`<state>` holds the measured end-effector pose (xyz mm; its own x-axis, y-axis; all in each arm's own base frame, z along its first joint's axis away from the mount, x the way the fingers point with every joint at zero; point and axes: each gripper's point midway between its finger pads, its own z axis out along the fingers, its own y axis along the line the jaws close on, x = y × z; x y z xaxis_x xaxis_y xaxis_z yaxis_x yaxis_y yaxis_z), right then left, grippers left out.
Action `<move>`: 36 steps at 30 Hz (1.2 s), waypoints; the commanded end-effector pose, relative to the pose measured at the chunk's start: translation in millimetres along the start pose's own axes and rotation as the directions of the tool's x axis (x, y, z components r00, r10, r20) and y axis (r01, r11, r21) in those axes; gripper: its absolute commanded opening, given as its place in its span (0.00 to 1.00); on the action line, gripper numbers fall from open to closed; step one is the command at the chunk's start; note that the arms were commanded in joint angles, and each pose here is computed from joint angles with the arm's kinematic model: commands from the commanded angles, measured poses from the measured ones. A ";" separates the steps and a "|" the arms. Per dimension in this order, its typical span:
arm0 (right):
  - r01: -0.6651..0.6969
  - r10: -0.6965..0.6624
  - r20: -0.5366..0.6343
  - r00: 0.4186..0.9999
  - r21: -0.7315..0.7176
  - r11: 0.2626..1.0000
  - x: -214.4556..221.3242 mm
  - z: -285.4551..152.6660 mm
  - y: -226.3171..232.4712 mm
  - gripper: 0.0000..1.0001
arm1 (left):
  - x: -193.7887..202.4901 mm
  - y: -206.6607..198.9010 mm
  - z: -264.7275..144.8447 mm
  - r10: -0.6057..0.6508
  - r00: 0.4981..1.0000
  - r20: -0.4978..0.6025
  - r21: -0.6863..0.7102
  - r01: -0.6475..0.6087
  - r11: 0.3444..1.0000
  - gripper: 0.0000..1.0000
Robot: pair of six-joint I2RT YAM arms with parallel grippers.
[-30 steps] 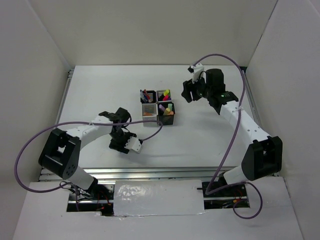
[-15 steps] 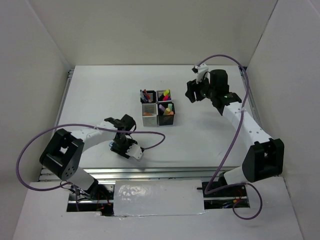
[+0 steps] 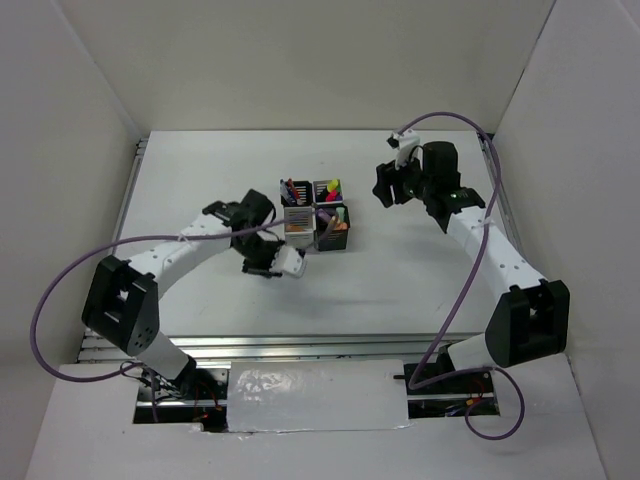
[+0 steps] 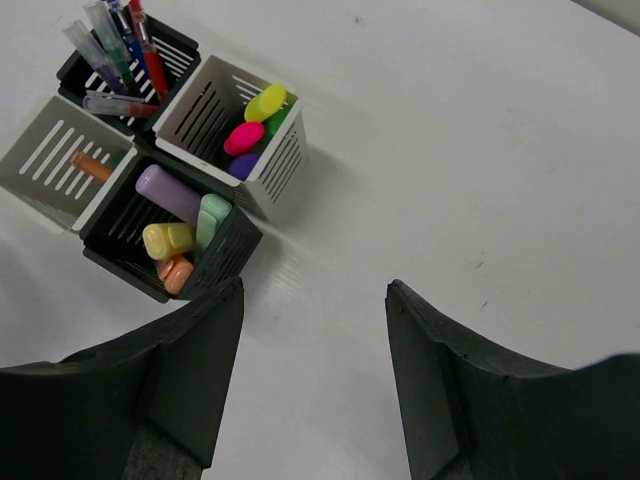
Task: Sort the stationery into containers
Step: Pick up the stationery from the center of the board, then place the stationery in the storage box.
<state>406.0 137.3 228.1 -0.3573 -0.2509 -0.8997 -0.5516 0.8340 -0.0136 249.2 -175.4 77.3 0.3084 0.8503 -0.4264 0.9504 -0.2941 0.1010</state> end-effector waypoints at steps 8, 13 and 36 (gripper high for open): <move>-0.146 0.143 0.074 0.987 0.042 0.988 -23.5 -15.6 -29.7 0.67 | -161.2 110.6 -141.3 -0.117 0.646 0.754 -0.117 0.307 0.945 0.04; -0.206 0.202 0.078 0.976 0.058 0.977 -20.6 -19.4 -44.3 0.68 | -158.4 136.0 -160.3 -0.082 0.542 0.836 -0.164 0.389 0.907 0.03; -0.217 0.213 0.049 0.976 0.083 0.973 -7.1 -21.9 -57.1 0.70 | -75.7 195.7 -90.7 -0.167 0.607 0.777 -0.231 0.521 0.821 0.28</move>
<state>417.4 83.5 232.3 -0.4562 -0.0398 -0.8890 -0.3937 0.9049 0.1615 403.2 -259.9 201.5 -0.0929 0.2127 -0.9727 0.9479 0.3180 -0.0210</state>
